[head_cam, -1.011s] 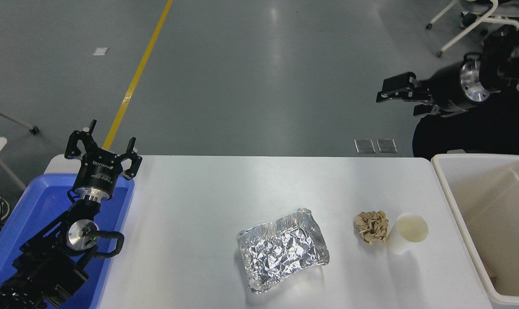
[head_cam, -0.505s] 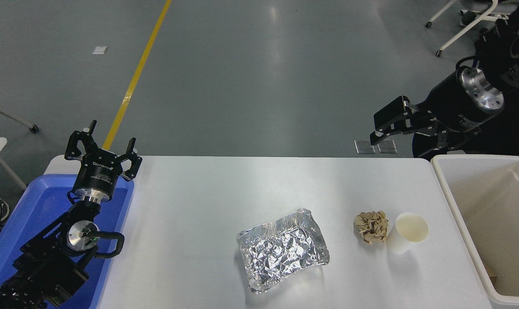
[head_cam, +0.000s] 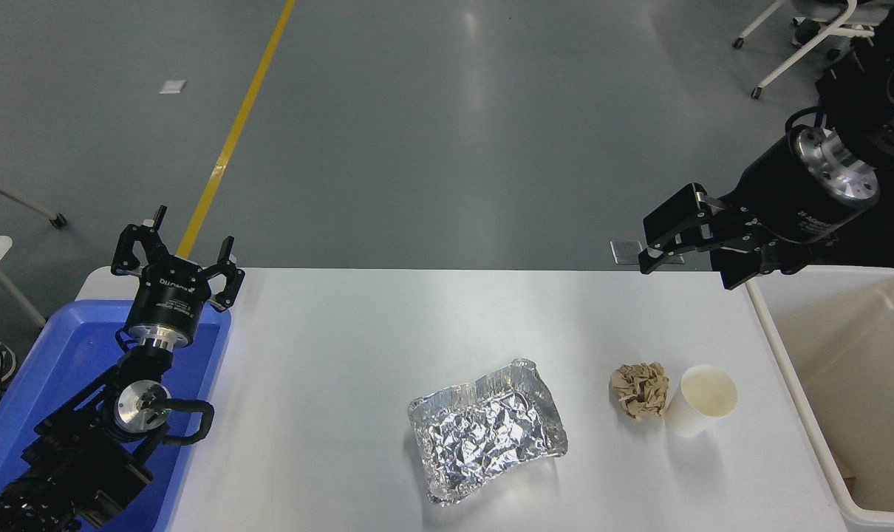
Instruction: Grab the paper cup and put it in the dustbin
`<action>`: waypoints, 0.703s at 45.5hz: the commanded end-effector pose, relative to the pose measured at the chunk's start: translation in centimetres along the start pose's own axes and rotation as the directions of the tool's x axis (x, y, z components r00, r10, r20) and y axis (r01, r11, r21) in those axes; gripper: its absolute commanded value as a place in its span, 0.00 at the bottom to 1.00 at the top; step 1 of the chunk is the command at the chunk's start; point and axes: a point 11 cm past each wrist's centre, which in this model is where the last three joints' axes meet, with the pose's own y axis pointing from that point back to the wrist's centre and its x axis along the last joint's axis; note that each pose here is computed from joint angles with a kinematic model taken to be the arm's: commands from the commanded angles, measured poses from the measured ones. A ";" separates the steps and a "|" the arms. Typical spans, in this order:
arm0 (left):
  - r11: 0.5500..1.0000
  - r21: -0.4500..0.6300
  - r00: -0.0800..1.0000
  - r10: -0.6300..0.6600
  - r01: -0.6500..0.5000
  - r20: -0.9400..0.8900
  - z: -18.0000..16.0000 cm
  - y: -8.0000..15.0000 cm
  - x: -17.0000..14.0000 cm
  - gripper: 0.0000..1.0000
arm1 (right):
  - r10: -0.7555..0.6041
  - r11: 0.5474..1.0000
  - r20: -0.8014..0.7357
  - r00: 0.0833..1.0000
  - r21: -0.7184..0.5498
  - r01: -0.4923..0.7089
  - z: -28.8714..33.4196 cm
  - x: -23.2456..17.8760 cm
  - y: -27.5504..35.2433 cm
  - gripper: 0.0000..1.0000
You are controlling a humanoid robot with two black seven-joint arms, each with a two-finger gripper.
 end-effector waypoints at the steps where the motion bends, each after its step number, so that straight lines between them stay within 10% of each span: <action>1: 1.000 0.000 1.000 0.000 0.000 -0.001 0.0 0.0 0.0 0.98 | -0.120 0.989 0.053 0.991 -0.085 0.125 6.6 -1.9 -4.6 1.00; 32: 1.000 0.000 1.000 0.001 -0.001 0.000 0.0 0.0 0.0 0.98 | 0.049 0.989 0.086 0.995 -0.143 -0.037 15.2 -1.0 -15.9 1.00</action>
